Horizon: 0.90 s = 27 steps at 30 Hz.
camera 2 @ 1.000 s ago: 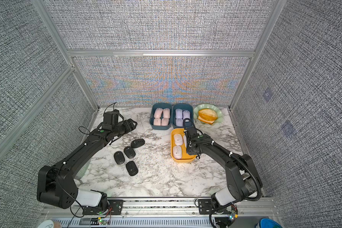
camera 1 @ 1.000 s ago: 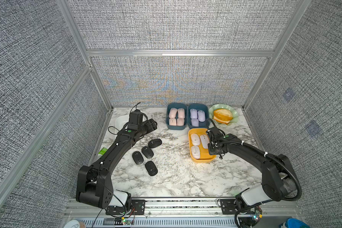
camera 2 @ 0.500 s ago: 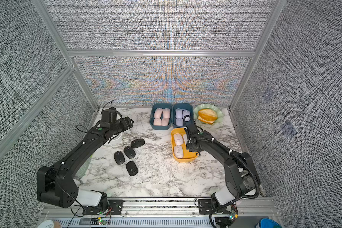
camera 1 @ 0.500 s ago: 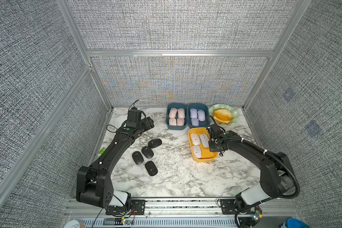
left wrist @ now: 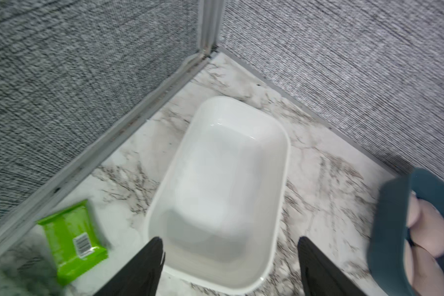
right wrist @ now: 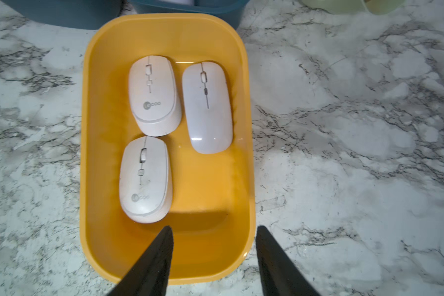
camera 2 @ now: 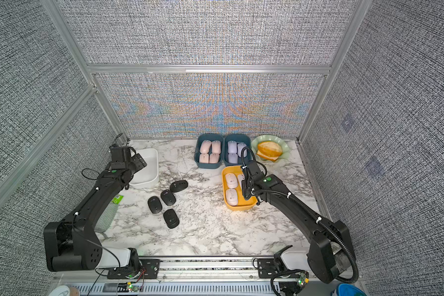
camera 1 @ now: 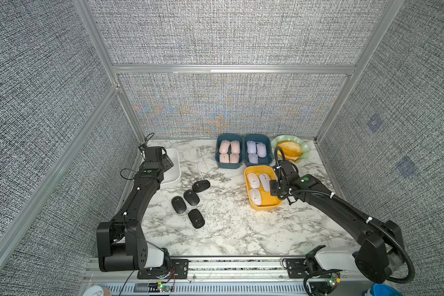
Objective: Place the mice by color into the storage box
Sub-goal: Pick up the storage box at the center of the board.
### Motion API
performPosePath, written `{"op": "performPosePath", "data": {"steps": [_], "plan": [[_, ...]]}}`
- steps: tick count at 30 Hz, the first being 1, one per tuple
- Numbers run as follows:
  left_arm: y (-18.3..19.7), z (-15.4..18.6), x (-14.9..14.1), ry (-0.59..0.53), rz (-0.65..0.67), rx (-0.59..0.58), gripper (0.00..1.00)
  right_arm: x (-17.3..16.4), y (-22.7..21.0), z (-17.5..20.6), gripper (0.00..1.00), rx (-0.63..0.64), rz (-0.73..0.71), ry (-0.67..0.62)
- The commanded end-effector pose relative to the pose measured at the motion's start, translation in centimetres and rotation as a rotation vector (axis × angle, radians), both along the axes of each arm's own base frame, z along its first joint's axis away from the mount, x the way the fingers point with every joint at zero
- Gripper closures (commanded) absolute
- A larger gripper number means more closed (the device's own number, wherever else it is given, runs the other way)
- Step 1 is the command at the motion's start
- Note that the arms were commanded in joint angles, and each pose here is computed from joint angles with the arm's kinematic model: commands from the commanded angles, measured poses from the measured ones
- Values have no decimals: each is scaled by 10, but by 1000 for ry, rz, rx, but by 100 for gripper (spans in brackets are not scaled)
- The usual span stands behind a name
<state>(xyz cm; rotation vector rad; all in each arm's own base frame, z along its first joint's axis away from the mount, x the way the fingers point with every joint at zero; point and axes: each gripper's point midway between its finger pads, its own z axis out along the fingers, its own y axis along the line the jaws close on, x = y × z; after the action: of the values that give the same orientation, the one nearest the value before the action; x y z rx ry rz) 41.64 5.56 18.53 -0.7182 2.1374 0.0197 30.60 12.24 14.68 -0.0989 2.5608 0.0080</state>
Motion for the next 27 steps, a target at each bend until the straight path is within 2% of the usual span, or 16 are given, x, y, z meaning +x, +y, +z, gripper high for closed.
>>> {"op": "performPosePath", "data": {"steps": [1,4,8,10,13,17,25,27], "plan": [[30,-15,4,68,28,35,16,1,15,2,40,56,46,-25],[50,-41,9,145,18,11,17,0,18,-1,40,63,64,-27],[52,-74,22,253,-65,-98,22,-1,20,-2,39,75,77,-39],[60,-94,25,352,-62,-88,24,-2,21,-3,40,79,84,-37],[67,-123,25,408,-63,-100,29,-3,22,-3,39,84,89,-39],[62,-137,30,414,-108,-144,45,-3,23,-5,40,89,89,-44],[59,-128,36,392,-118,-164,82,-1,24,-16,40,75,88,-14],[59,-124,37,384,-117,-170,86,-1,24,-16,40,72,90,-11]]}}
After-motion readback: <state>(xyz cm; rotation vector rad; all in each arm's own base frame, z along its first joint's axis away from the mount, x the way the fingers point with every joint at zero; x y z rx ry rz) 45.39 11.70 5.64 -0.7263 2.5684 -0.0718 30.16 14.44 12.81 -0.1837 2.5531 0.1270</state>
